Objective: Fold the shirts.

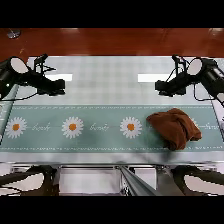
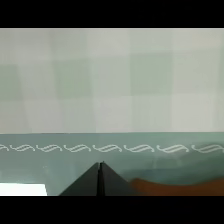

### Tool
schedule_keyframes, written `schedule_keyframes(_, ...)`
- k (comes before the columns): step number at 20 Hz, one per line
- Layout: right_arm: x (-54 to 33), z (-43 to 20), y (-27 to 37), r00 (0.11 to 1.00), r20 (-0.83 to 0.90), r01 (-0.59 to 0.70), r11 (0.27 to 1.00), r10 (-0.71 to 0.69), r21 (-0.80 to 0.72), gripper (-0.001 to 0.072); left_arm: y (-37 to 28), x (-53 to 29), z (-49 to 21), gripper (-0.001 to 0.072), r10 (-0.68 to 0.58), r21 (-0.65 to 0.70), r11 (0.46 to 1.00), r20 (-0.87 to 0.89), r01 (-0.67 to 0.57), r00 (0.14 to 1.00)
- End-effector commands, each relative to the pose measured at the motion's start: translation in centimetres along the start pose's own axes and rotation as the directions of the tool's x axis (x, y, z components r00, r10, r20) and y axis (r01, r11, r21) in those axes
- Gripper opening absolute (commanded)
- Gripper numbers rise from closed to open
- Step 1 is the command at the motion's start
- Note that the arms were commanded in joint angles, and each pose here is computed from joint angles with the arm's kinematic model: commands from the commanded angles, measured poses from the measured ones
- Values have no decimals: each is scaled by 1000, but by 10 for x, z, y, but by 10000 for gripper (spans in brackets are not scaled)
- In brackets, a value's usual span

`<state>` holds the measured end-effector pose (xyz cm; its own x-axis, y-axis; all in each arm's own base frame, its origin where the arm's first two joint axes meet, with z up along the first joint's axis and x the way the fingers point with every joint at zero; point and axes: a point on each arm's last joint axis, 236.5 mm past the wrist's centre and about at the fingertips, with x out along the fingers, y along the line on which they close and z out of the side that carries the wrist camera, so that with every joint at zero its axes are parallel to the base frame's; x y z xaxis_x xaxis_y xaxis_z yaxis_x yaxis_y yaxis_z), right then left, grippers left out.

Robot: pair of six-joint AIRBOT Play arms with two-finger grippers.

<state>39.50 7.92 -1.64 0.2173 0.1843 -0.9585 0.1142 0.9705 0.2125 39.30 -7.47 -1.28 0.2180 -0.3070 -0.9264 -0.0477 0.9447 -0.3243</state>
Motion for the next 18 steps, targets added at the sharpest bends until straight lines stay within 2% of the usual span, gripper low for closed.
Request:
schedule_keyframes(1,0,0,0,1000,-1,0,1000,0,0,33,0,0,0,28,0,1,1000,-1,0,1000)
schedule_keyframes(12,0,1,0,1000,3,-1,1000,1,0,33,0,0,0,29,0,0,1000,-1,0,1000)
schedule_keyframes(18,-1,26,5,994,108,-21,1000,21,-1,34,0,0,12,29,0,1,1000,51,0,999)
